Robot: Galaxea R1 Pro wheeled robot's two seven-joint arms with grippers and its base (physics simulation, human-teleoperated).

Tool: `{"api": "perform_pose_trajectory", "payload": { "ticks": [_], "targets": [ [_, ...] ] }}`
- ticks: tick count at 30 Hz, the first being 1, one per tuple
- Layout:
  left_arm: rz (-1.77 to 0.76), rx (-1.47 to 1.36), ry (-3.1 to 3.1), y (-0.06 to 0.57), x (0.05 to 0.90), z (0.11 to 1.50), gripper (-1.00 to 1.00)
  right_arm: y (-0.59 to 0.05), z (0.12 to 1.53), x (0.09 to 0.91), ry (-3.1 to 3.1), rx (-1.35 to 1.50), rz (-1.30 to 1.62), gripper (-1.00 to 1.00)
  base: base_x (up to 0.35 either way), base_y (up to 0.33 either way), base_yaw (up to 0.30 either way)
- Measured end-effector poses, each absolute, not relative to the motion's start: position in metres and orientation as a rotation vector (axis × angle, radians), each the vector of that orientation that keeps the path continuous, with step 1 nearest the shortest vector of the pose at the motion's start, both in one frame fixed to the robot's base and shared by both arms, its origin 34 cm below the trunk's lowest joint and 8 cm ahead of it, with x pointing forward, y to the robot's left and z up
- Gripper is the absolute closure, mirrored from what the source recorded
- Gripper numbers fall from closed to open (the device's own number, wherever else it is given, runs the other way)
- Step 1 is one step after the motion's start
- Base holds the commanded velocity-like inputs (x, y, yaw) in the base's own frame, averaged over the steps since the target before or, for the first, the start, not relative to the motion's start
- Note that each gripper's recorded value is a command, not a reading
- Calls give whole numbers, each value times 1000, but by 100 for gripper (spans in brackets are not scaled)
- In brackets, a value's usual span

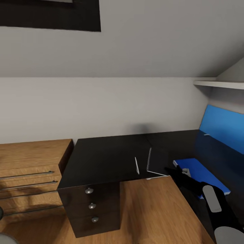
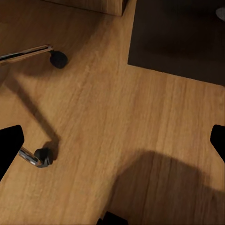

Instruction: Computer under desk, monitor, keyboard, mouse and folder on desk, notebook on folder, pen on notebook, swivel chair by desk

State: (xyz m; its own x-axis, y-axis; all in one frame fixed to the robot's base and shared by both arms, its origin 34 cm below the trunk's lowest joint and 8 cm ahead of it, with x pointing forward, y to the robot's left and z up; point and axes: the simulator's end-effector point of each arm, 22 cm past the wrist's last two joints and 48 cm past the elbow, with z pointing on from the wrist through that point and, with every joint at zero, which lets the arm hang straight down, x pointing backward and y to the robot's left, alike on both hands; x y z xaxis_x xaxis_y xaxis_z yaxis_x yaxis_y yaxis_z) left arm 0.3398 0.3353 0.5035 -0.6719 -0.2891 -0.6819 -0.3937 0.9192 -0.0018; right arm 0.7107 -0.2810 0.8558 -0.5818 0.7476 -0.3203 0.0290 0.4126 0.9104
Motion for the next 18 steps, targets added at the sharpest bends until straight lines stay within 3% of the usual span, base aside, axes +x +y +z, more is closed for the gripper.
{"api": "perform_pose_trajectory", "payload": {
  "ticks": [7,18],
  "targets": [
    [189,-482,2352,336,339,503,-100,-281,854,710,1923,664,1218,100,0,0,-69],
    [190,-482,2352,336,339,503,-100,-281,853,710,1926,664,1216,100,0,0,-232]
  ]
}}
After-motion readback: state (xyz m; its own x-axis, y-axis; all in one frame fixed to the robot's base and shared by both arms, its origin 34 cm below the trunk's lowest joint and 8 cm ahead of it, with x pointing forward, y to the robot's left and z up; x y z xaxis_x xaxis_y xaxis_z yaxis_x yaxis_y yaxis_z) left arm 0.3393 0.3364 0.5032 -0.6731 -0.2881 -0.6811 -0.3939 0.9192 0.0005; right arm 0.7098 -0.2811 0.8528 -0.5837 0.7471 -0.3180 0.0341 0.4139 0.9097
